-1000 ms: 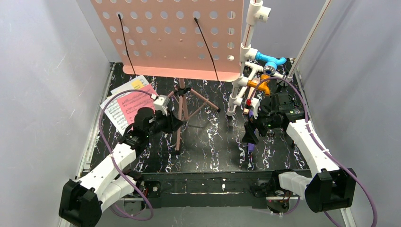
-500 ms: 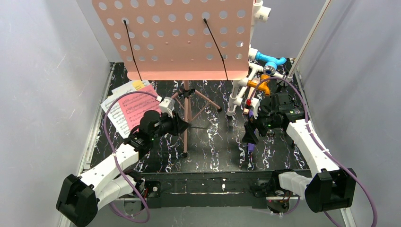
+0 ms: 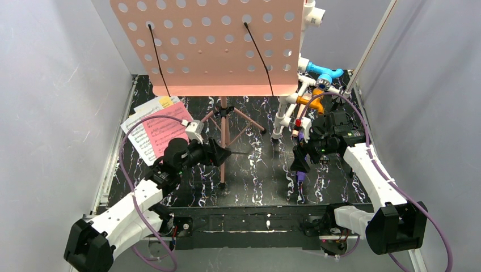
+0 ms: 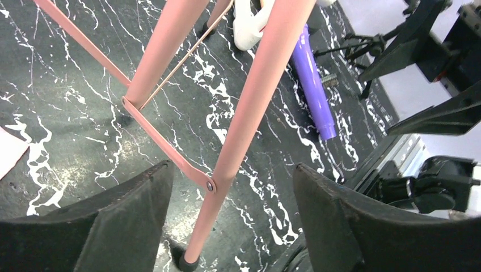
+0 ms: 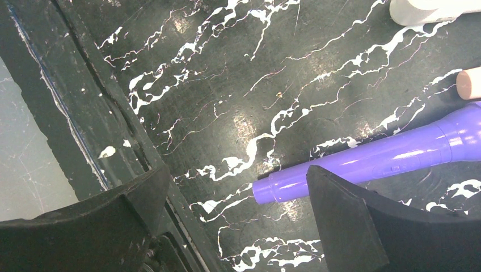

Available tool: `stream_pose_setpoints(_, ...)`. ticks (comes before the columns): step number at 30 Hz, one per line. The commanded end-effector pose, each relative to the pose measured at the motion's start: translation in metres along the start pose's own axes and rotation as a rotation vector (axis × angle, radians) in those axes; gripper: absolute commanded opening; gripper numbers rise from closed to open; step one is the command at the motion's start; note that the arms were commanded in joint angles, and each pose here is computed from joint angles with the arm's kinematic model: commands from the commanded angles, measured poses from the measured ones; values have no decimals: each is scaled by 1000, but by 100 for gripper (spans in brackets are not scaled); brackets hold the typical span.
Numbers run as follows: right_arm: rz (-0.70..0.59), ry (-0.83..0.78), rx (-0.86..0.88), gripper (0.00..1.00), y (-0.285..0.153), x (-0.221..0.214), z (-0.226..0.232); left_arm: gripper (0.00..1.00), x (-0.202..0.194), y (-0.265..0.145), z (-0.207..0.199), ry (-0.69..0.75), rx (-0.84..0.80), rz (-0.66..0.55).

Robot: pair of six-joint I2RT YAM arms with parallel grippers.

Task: Pack up the instrument practice props
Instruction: Adjust the music stand at the center of the board.

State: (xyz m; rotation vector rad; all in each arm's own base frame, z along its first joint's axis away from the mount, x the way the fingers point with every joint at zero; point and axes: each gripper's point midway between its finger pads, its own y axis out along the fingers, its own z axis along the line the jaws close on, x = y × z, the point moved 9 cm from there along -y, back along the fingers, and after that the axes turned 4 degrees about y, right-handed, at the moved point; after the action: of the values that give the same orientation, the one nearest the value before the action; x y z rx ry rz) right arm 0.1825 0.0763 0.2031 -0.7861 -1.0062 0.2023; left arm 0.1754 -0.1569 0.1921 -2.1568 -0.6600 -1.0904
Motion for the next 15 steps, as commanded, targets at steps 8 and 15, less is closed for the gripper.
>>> stream_pose_setpoints(8, -37, -37, 12, 100, -4, 9, 3, 98, 5, -19, 0, -18, 75, -64)
stream_pose_setpoints(15, -38, -38, 11, 100, -4, 9, 3, 98, 9, -34, 0, 38, 126, 8)
